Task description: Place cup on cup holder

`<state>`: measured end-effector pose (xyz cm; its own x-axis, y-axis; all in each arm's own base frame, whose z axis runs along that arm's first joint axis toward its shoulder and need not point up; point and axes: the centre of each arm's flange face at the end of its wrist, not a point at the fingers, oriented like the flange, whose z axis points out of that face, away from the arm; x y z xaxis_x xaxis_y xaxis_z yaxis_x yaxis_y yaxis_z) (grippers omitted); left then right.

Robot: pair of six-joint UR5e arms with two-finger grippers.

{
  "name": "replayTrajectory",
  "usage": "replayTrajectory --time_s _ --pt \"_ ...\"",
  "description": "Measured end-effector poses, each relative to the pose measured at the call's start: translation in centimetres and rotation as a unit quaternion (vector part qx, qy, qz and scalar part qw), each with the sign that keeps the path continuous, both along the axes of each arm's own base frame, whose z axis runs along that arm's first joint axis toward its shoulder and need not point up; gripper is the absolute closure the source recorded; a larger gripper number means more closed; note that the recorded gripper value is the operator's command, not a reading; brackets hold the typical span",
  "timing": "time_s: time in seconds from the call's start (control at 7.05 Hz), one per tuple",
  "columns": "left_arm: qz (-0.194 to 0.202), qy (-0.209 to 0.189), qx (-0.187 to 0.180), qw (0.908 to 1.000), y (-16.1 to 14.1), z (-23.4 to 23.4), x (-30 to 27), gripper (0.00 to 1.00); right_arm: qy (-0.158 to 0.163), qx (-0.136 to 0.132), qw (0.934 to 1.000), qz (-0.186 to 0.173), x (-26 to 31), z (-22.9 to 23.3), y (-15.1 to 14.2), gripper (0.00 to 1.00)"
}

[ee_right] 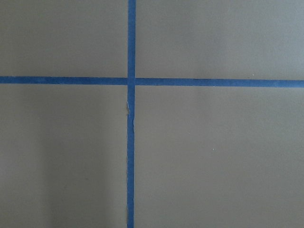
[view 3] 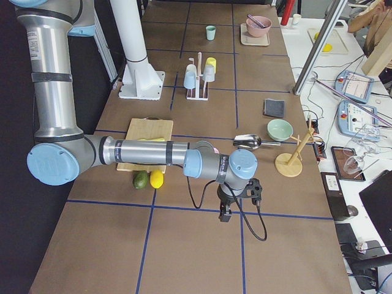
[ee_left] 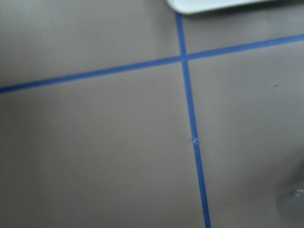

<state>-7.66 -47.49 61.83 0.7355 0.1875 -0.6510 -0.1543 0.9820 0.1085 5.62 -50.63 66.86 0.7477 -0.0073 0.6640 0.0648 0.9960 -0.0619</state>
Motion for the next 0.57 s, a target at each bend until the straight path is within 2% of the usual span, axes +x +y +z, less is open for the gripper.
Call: replayTrajectory --time_s 0.57 --pt "0.001 -0.001 0.021 0.9998 -0.5 -2.0 0.1 0.0 -0.001 0.021 0.9998 -0.001 -0.6 -2.8 -1.5 0.0"
